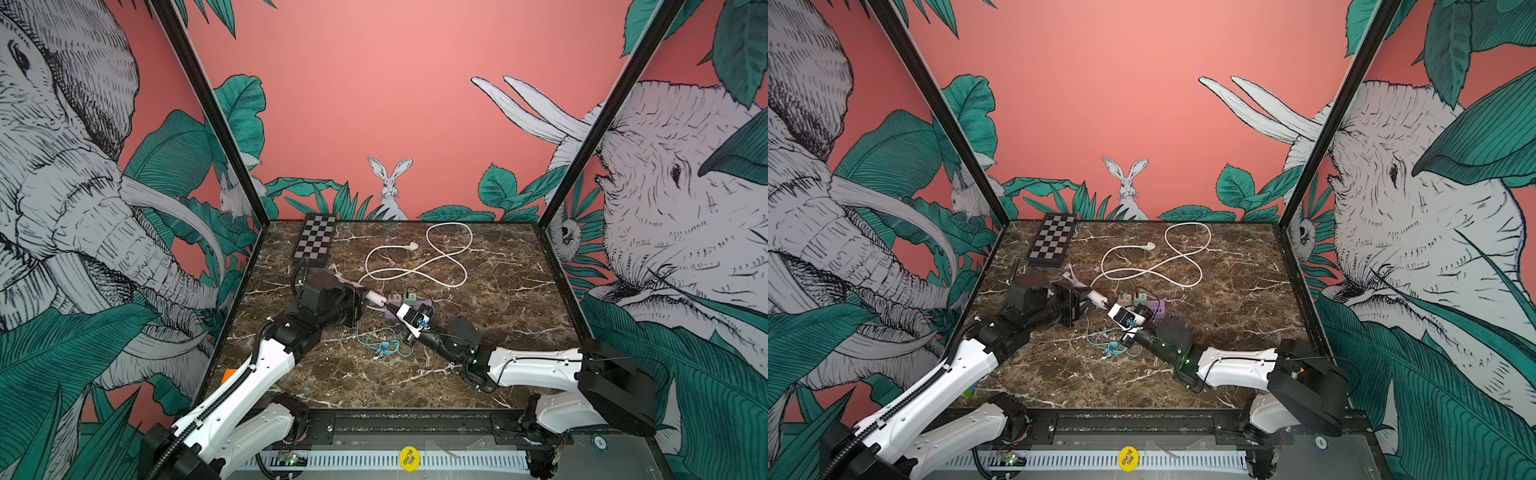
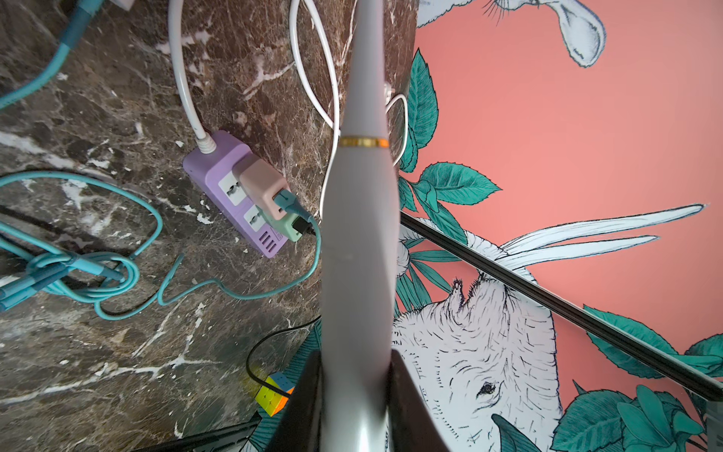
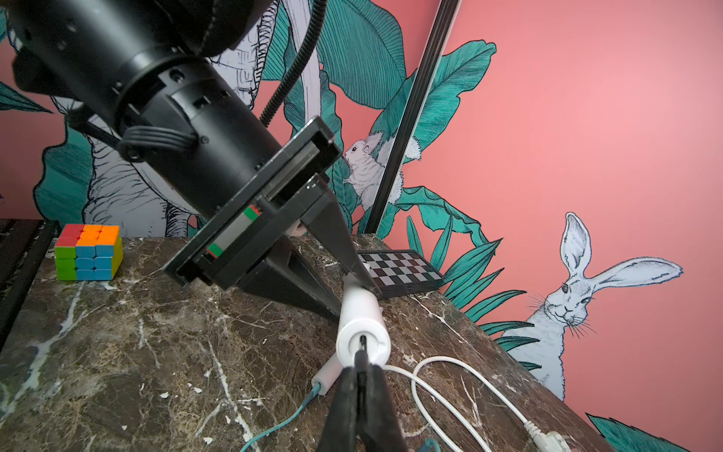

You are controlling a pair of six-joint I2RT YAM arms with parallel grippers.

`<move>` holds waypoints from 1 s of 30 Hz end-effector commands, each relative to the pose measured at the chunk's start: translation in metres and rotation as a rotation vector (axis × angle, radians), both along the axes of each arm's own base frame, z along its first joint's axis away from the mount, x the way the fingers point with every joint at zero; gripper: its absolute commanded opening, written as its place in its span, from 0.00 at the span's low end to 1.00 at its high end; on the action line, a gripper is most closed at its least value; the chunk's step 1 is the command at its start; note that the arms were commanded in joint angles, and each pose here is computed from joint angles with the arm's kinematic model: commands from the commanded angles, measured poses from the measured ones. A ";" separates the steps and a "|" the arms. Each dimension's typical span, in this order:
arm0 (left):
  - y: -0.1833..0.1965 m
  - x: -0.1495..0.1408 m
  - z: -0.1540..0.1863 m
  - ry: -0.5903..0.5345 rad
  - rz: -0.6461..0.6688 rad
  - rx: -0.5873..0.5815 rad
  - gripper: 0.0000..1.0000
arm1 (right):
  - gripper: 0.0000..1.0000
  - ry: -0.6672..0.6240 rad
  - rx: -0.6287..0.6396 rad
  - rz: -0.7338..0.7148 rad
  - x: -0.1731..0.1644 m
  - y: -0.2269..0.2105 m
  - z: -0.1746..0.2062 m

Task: Charge the electric toothbrush
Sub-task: Insert the charging cable into the electric toothbrush.

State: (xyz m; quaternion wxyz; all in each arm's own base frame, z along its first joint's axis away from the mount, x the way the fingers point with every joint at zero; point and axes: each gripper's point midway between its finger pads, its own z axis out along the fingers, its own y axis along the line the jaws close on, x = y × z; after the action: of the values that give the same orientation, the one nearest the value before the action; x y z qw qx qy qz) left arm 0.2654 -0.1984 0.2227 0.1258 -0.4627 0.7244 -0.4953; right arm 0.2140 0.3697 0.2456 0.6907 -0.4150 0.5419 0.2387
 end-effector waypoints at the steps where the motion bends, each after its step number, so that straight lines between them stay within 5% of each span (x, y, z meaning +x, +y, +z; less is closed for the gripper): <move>1: -0.003 0.000 0.013 -0.042 -0.008 -0.038 0.00 | 0.00 -0.012 0.015 -0.012 0.000 -0.001 0.004; 30: -0.008 -0.003 0.011 -0.039 -0.053 -0.027 0.00 | 0.00 -0.044 -0.009 -0.014 0.005 0.009 0.013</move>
State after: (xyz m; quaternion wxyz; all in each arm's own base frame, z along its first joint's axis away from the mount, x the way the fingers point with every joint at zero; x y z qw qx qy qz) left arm 0.2661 -0.1987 0.2232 0.1285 -0.4579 0.7263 -0.4963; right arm 0.2185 0.3744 0.2486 0.6950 -0.4223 0.5379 0.2221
